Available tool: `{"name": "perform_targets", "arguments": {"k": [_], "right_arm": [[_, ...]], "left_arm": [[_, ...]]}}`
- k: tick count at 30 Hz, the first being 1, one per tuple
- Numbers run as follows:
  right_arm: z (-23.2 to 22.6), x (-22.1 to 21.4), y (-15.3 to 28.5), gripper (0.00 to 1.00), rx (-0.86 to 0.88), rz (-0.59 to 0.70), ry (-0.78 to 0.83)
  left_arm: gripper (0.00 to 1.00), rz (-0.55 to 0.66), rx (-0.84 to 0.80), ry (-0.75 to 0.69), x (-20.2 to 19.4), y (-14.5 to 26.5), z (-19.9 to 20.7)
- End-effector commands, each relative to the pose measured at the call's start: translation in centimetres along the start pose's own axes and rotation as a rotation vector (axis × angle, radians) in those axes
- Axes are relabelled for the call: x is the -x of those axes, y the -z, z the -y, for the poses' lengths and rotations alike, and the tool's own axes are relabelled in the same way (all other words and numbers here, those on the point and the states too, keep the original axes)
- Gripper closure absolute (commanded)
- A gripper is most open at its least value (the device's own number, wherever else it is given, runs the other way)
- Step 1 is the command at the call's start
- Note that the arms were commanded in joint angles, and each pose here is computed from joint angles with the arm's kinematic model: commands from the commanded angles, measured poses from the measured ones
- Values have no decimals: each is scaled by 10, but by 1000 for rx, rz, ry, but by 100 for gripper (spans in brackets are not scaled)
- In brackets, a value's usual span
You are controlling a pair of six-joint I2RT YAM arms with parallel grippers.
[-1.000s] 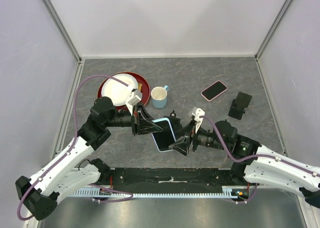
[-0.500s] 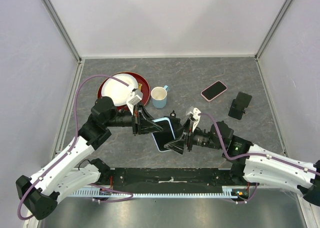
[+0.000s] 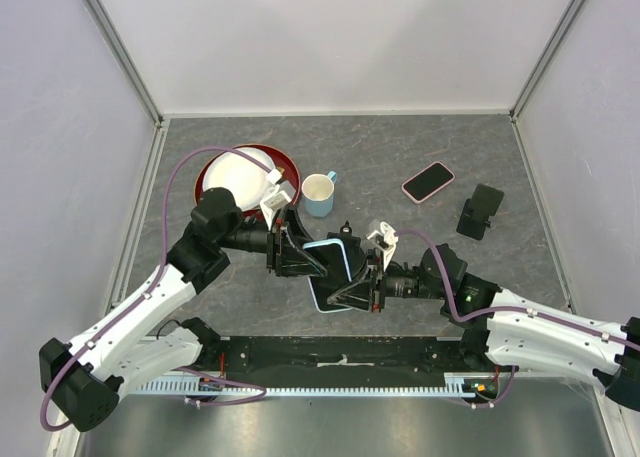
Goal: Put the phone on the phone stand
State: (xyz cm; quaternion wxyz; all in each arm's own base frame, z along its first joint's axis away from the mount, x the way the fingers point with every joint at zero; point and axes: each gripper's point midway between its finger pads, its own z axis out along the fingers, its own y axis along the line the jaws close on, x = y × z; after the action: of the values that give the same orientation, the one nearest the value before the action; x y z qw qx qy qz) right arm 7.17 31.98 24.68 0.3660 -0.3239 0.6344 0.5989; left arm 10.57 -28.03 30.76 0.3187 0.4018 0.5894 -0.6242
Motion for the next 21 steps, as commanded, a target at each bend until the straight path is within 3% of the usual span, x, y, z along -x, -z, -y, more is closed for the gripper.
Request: {"name": "perform_targets", "arguments": {"k": [1,12,21], "right_arm": [[-26,32,3,100,88,86,55],[-25,26,1,100,93,48,58],[-21,29,-7,100,79,36,69]], "left_arm": [[48,-1,-89,-64,13,1,22],[45,-6,-77,-56,11,-1,18],[60,-9,-50,-46,11,-3,12]]}}
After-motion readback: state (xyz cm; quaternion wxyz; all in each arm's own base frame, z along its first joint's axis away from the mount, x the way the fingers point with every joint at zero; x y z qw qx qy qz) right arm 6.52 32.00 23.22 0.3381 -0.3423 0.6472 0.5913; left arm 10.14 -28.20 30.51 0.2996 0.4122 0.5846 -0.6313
